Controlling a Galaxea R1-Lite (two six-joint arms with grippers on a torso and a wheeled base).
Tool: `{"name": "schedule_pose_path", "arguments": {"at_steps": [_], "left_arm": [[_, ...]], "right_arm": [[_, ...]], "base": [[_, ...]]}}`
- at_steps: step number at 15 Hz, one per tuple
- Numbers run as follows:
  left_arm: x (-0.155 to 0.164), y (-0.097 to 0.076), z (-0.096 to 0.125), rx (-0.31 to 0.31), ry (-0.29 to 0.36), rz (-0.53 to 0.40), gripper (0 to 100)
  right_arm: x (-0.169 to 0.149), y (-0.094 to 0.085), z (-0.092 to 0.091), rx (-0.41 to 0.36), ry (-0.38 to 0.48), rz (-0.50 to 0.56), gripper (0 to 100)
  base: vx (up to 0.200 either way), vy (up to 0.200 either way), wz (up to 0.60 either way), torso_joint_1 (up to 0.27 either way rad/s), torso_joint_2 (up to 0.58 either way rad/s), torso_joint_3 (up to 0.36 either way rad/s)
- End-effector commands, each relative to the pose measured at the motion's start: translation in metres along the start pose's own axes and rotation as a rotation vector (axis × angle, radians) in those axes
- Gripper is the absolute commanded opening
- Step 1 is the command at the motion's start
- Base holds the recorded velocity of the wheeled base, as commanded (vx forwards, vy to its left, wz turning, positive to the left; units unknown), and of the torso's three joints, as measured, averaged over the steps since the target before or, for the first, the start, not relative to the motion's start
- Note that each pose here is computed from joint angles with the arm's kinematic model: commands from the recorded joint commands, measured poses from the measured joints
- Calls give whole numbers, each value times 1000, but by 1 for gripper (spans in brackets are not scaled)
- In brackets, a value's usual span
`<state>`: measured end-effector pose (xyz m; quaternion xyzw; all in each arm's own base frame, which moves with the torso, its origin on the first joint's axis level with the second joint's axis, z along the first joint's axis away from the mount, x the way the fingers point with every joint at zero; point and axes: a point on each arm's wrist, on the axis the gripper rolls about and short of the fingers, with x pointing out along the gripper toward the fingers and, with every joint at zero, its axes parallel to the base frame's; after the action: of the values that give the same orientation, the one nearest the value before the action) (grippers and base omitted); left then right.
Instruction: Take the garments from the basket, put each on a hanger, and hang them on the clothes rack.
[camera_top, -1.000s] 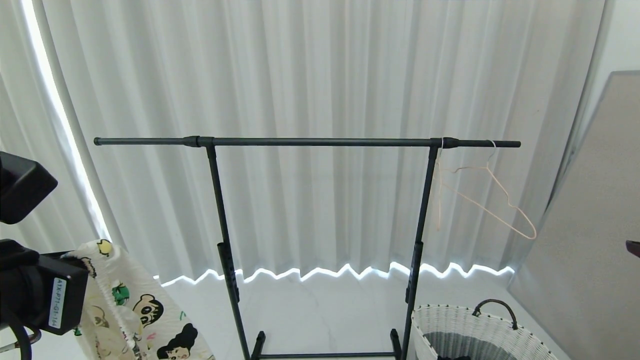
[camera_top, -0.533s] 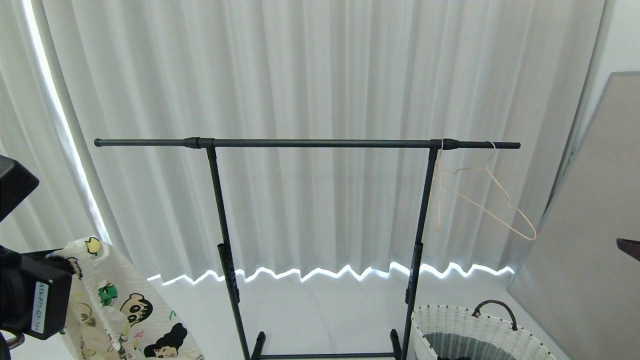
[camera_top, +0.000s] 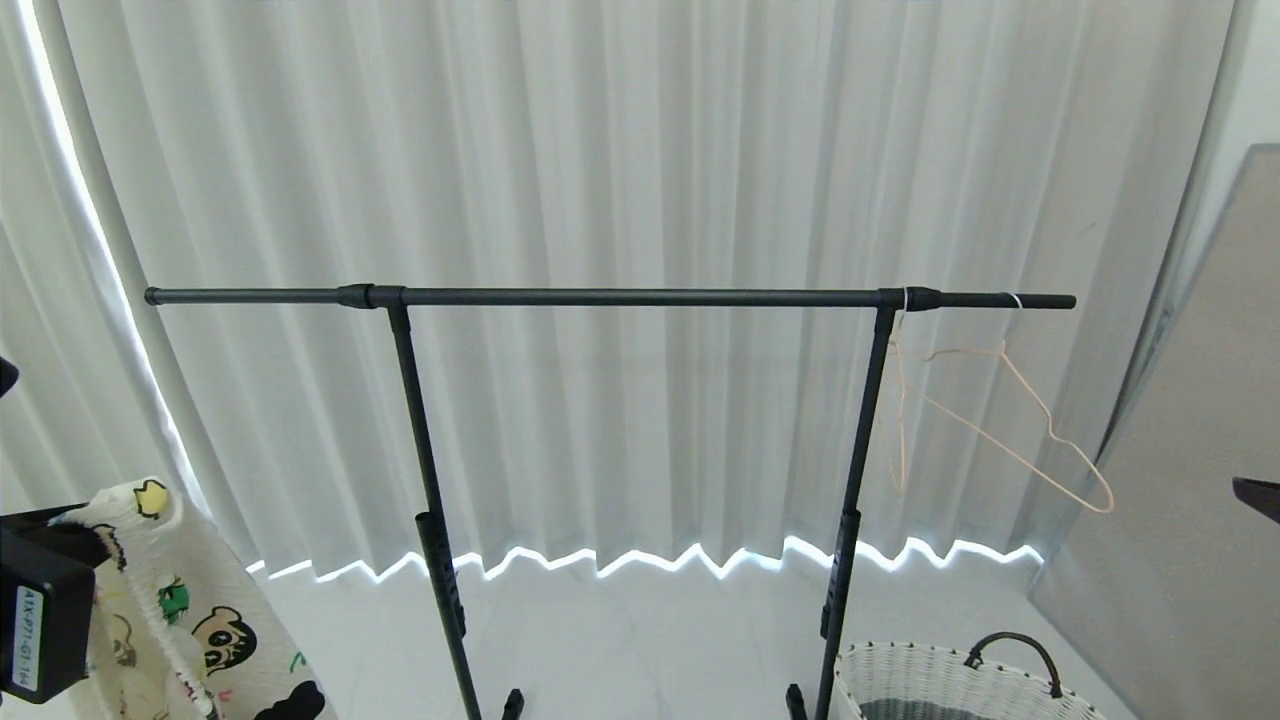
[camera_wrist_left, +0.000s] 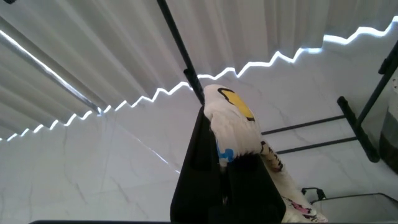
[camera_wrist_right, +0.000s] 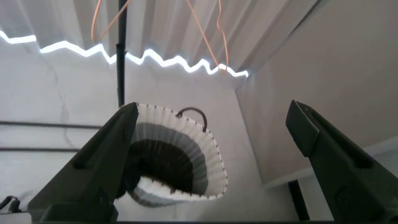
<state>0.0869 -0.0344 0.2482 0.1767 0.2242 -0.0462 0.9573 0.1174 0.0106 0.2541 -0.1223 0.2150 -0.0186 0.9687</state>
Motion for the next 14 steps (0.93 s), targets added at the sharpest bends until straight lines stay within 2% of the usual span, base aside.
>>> {"name": "schedule_pose_path", "arguments": {"at_steps": [1,7,14], "left_arm": [[0,0,-1,-1,0,0,0],[0,0,0,1,-1,4,0],[-3,1,-1,-1,-12,4,0]], "right_arm": [[0,0,0,-1,1,1,100],[1,0,1,-1,-2,1,100],[1,0,1,-1,-7,1,100]], "base": [[0,0,0,0,0,0],[0,0,0,0,0,0],[0,-200,0,2,2,2]]}}
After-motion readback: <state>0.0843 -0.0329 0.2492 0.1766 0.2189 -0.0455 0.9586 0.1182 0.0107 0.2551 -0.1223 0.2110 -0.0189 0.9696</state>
